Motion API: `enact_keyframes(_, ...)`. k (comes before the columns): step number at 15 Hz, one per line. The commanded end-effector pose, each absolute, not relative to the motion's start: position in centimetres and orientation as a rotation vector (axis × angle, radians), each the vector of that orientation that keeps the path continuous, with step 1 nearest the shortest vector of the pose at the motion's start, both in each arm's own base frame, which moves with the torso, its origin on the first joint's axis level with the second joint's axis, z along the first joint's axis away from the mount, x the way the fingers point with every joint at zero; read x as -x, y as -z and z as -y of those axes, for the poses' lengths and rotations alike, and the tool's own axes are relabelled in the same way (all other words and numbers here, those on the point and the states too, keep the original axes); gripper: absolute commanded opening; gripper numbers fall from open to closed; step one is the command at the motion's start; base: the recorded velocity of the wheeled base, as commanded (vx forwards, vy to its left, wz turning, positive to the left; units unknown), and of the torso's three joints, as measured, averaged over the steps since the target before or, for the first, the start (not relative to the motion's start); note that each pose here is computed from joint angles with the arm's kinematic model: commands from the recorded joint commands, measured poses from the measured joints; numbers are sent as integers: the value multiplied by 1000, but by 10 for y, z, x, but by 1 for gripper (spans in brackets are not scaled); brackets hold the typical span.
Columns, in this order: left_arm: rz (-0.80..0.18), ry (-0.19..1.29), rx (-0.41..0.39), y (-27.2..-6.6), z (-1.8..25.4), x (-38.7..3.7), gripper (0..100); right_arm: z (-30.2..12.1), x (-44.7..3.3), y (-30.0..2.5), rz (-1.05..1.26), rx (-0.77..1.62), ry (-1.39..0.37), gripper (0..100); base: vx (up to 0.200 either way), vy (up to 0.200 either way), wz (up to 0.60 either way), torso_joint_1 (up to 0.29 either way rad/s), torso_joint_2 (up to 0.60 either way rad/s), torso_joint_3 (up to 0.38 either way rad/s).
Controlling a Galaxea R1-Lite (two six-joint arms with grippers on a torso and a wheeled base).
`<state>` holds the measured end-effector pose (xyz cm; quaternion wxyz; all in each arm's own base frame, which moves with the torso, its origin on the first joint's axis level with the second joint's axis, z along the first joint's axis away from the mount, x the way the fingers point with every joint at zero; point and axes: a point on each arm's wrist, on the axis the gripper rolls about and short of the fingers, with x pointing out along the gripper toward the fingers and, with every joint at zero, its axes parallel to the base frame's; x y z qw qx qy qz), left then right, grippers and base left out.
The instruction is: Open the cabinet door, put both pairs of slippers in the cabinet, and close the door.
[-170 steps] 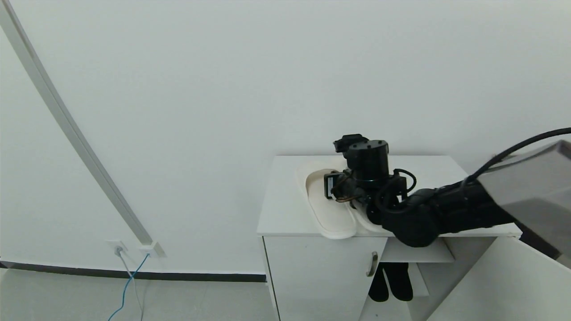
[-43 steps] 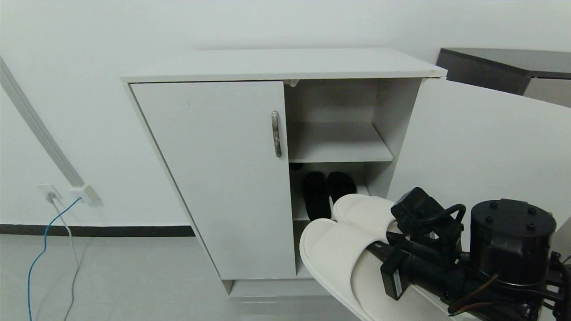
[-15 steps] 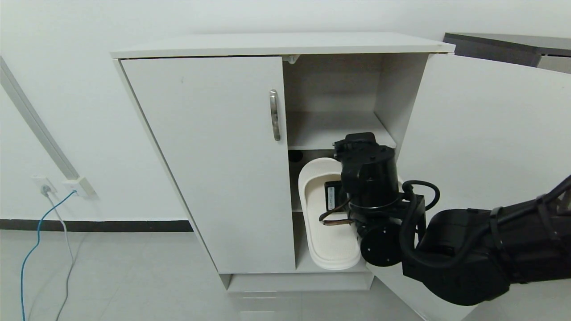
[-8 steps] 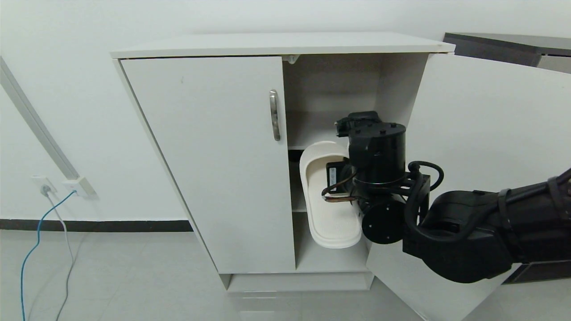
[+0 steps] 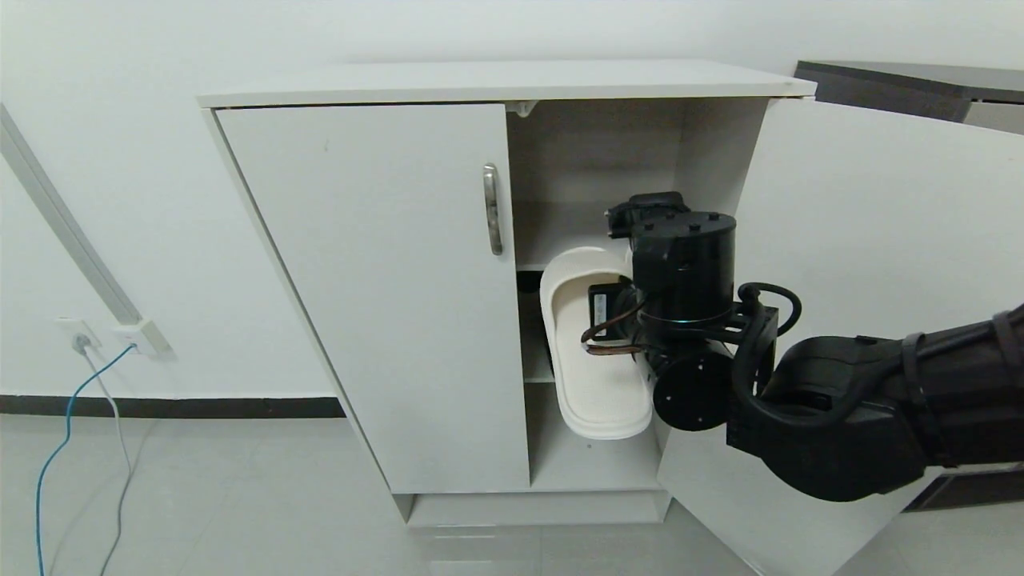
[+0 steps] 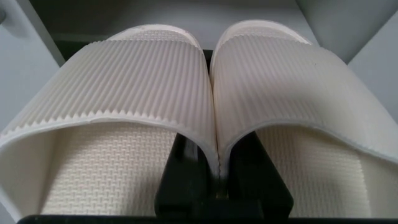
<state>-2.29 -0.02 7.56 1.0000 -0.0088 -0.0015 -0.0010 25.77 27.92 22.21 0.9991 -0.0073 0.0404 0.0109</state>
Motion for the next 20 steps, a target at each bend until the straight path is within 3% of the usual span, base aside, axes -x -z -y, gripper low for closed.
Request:
enact_keyframes(1, 2, 2, 18, -76, 0, 23, 0, -279, -257, -224, -78, 11, -23, 0, 200, 0, 0, -2, 2, 7)
enact_keyframes(6, 2, 3, 18, -76, 0, 23, 0, -277, -259, -224, -77, 8, -22, 0, 200, 0, 0, 6, 3, 3)
enact_keyframes(13, 2, 2, 18, -76, 0, 23, 0, -275, -271, -225, -74, -1, -29, 0, 0, 0, 0, 0, 0, 0)
enact_keyframes(20, 2, 2, 20, -76, 0, 23, 0, -274, -322, -224, -120, 22, 11, 0, 0, 0, 0, 0, 0, 0)
